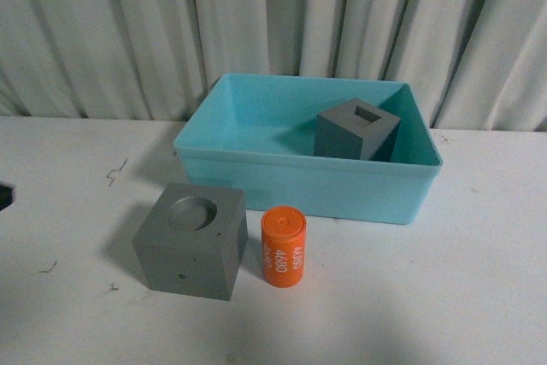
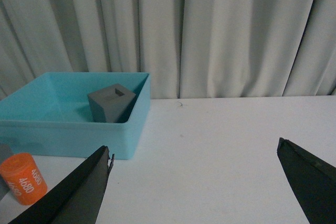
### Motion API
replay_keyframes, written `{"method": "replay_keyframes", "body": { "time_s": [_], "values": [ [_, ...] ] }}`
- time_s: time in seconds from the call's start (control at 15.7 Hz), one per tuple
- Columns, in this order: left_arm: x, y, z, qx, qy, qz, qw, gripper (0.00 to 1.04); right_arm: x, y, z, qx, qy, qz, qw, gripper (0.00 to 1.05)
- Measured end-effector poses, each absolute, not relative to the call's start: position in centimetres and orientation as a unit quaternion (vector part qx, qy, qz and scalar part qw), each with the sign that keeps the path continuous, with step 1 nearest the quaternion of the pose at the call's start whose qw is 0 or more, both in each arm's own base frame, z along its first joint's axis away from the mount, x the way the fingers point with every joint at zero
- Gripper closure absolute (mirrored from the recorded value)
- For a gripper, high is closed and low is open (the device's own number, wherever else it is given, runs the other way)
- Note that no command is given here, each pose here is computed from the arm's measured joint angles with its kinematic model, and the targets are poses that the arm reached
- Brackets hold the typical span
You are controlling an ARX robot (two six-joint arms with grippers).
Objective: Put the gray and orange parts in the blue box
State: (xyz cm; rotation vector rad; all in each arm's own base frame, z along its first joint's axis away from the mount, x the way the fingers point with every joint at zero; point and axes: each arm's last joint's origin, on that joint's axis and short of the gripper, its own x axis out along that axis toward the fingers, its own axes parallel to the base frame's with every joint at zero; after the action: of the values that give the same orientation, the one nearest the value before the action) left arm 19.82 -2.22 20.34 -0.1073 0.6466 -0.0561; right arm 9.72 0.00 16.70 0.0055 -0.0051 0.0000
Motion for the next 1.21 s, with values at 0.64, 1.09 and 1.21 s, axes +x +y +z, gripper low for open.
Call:
{"method": "replay_keyframes", "body": {
  "time_s": [0.64, 1.09, 1.21],
  "values": [
    [28.3, -5.8, 18.1, 0.012, 0.303, -0.073, 0.95, 0.07, 9.7, 0.0, 16.7, 0.003, -0.003, 0.0, 1.0, 0.06],
    [31.7, -9.0, 12.8, 0.036, 0.356, -0.069, 0.931, 0.07, 9.7, 0.0, 16.7, 0.003, -0.003, 0.0, 1.0, 0.06],
    [31.9, -9.1, 12.7, 0.035, 0.356, -0.068, 0.931, 0.07, 9.7, 0.0, 16.7, 0.003, -0.003, 0.0, 1.0, 0.06]
  ]
}}
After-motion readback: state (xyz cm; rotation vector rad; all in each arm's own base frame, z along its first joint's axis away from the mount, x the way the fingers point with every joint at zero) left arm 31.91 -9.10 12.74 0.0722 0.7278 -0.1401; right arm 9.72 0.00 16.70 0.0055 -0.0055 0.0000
